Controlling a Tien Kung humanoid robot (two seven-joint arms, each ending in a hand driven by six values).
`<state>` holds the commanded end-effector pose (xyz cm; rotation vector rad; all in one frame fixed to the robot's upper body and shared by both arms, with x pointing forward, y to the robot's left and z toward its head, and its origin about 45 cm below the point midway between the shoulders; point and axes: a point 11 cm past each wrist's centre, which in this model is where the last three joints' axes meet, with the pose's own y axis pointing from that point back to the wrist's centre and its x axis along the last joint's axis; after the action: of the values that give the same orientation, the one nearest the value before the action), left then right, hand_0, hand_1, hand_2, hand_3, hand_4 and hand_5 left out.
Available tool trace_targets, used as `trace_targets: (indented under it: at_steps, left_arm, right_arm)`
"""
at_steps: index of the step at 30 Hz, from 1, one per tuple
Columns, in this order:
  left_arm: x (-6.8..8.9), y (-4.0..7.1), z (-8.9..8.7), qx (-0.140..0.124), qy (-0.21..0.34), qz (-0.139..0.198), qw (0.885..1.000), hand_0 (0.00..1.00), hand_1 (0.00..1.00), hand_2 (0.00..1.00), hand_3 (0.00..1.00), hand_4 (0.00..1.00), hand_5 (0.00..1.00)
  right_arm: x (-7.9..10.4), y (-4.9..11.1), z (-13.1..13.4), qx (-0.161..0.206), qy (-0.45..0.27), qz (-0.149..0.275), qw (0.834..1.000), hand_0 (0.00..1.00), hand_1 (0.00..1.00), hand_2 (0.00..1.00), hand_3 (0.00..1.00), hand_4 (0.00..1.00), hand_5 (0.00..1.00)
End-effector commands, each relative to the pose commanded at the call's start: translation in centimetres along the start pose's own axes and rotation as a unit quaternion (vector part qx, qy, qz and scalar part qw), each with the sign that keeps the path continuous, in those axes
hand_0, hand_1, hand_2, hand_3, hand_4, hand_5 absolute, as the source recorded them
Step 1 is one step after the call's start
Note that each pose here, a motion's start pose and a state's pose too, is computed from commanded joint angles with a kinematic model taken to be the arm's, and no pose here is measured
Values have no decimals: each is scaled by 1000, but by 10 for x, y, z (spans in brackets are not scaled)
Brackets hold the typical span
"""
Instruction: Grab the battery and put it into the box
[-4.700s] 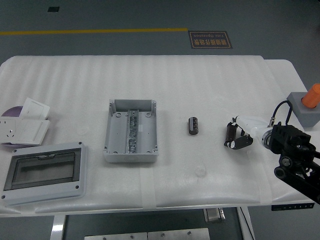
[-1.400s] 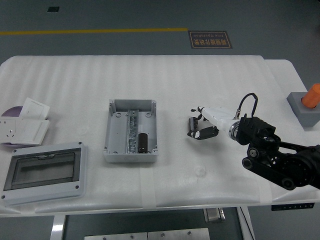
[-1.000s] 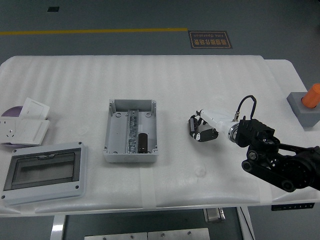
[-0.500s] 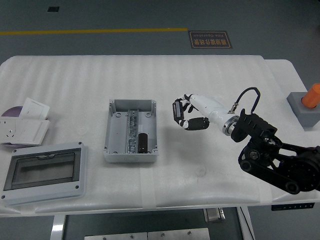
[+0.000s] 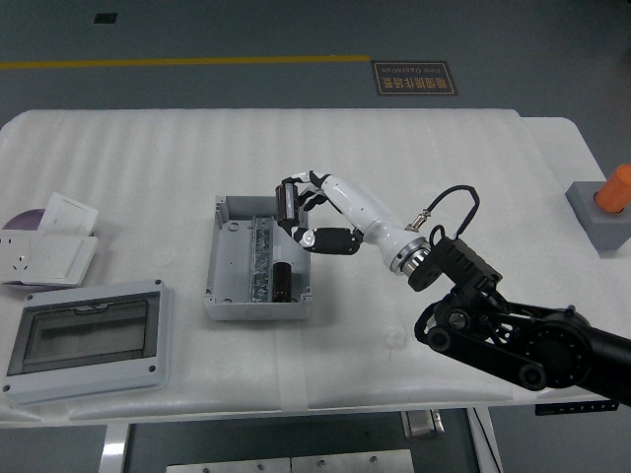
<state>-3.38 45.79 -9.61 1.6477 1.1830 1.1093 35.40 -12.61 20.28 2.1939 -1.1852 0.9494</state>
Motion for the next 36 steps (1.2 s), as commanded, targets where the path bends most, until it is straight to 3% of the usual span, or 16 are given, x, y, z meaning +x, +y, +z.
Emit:
trace_targets:
  at_steps: [5,6,7,17,22,27,31,36]
  left_arm:
    - [1,0,0,0,0,1,1000,596,664,559,550,440,497]
    - [1,0,0,0,0,1,1000,595,664,558,550,441,499]
    - [1,0,-1,0,0,1,1000,595,664,558,550,441,499]
    - [1,0,-1,1,-1,1,1000,595,663,558,549,441,496]
    - [-1,-1,-2,3,0,0,1000,595,662,557,549,439,494]
    - [0,-1,-3,4,0,0,1000,592,660,543,548,439,489]
    - [2,0,-4,5,0,1,1000,592,660,545,548,439,487]
    - [5,0,-7,7,1,3,1000,592,660,545,548,437,482]
  right_arm:
    - [-21,2,11,-18,1,-33,999,837,787,818,874,644,414]
    - [-23,3,13,-21,0,-37,999,900,839,856,909,740,485]
    - [-25,3,15,-24,-1,-40,999,900,839,856,909,740,485]
    - [-19,5,24,-37,-4,-37,999,939,852,863,922,775,515]
    - [7,8,28,-39,-9,3,999,952,854,866,927,778,517]
    - [45,18,44,-55,1,60,997,959,853,861,927,782,518]
    - [77,37,75,-98,14,100,990,957,847,853,917,781,518]
    - [101,60,108,-139,-35,142,979,948,840,843,909,779,517]
